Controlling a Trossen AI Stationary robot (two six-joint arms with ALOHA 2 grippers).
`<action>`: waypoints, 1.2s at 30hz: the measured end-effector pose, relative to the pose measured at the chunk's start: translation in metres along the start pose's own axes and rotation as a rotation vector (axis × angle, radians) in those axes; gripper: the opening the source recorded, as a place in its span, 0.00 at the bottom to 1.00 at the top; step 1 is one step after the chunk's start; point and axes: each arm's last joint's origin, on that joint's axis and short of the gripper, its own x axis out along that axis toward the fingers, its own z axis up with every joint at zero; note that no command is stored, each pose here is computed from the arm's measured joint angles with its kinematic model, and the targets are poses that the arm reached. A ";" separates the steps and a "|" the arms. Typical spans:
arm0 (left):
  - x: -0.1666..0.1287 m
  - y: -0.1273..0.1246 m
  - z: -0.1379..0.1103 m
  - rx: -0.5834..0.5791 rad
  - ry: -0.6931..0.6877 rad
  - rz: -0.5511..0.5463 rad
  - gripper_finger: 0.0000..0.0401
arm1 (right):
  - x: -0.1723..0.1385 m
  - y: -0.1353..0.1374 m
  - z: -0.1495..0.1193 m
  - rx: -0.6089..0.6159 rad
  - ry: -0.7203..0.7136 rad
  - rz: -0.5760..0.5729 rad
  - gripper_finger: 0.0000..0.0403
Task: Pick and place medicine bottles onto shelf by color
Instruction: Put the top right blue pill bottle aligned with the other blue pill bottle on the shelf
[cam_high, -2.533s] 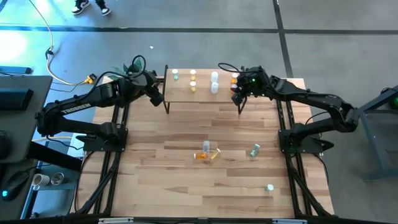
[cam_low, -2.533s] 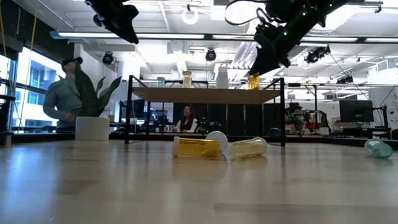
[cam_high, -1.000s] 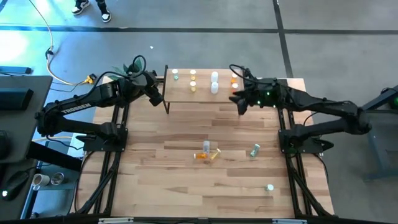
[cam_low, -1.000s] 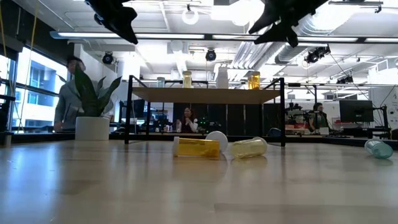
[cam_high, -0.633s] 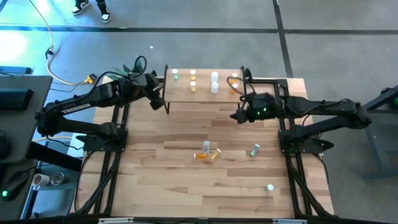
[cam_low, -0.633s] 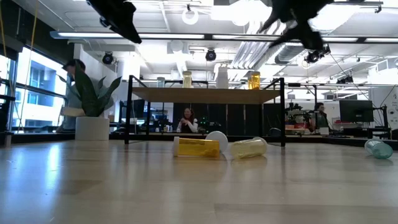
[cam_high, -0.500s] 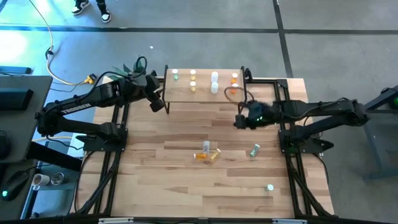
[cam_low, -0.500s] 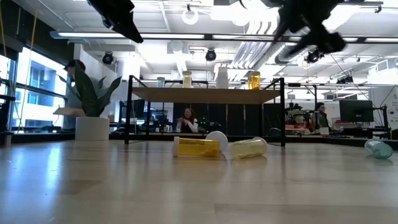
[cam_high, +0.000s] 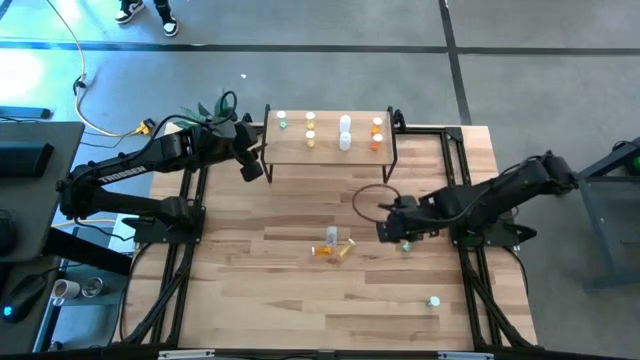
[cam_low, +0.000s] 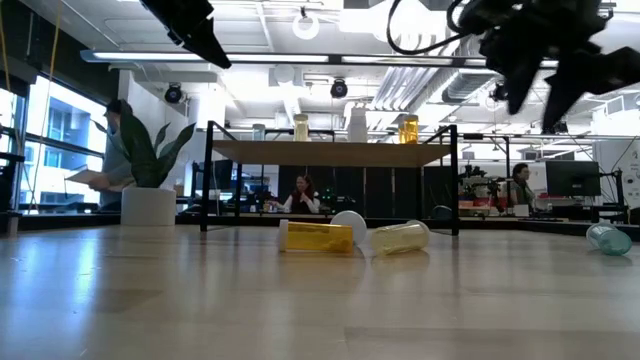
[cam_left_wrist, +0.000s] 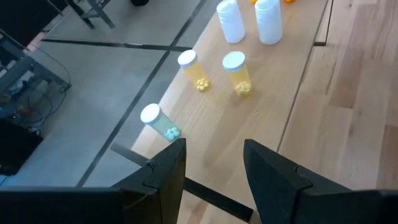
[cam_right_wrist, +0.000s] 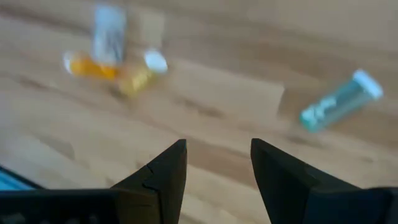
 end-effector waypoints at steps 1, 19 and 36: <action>0.000 0.000 0.000 0.000 0.000 0.000 0.38 | 0.001 0.000 -0.004 -0.022 0.021 -0.007 0.42; 0.000 -0.001 0.000 -0.162 -0.008 -0.049 0.38 | 0.004 -0.028 -0.053 0.168 -0.042 -0.132 0.42; 0.000 -0.001 0.000 -0.187 -0.007 -0.048 0.38 | 0.051 -0.060 -0.035 0.406 -0.175 -0.133 0.42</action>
